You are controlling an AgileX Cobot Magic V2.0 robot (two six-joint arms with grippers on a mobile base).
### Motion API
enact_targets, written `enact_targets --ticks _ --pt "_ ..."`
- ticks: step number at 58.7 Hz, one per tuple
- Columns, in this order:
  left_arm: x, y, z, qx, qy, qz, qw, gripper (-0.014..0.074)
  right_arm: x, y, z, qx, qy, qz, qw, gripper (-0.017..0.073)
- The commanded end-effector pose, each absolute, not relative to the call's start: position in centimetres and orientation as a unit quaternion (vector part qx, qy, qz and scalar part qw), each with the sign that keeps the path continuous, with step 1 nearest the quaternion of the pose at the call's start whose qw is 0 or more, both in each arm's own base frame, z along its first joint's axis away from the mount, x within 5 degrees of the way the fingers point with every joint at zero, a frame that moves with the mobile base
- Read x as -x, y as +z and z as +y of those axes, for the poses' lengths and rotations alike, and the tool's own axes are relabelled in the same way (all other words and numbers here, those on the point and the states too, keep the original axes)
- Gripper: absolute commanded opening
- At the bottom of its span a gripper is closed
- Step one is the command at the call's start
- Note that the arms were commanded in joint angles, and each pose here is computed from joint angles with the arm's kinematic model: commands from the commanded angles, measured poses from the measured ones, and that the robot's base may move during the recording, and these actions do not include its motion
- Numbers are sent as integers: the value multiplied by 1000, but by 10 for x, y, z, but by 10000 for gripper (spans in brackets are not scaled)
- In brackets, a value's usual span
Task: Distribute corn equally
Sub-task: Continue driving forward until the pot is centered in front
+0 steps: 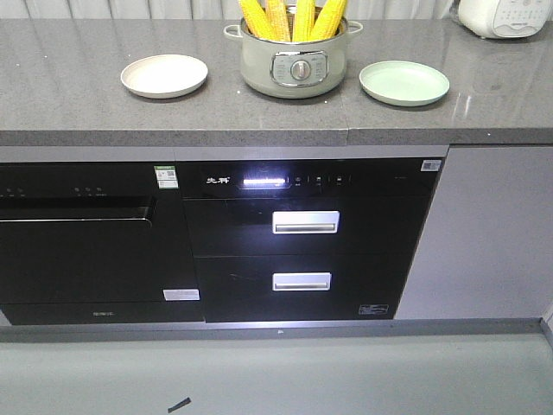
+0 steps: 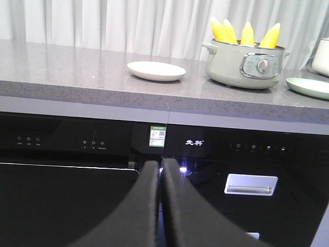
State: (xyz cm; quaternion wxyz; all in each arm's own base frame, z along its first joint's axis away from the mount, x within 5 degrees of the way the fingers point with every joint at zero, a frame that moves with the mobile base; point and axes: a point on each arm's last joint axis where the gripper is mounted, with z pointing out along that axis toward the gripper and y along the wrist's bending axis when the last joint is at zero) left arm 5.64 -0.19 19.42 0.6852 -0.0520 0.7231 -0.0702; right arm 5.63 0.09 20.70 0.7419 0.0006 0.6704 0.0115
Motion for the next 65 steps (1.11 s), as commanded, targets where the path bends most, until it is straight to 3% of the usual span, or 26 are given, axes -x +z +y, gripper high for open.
enact_targets --ticks 1,65 --pt "-56 208 -2 54 -75 691 717 -6 -56 208 2 5 10 647 762 -2" --pt "-56 208 -2 54 -75 691 717 -6 -56 208 2 5 10 647 762 -2"
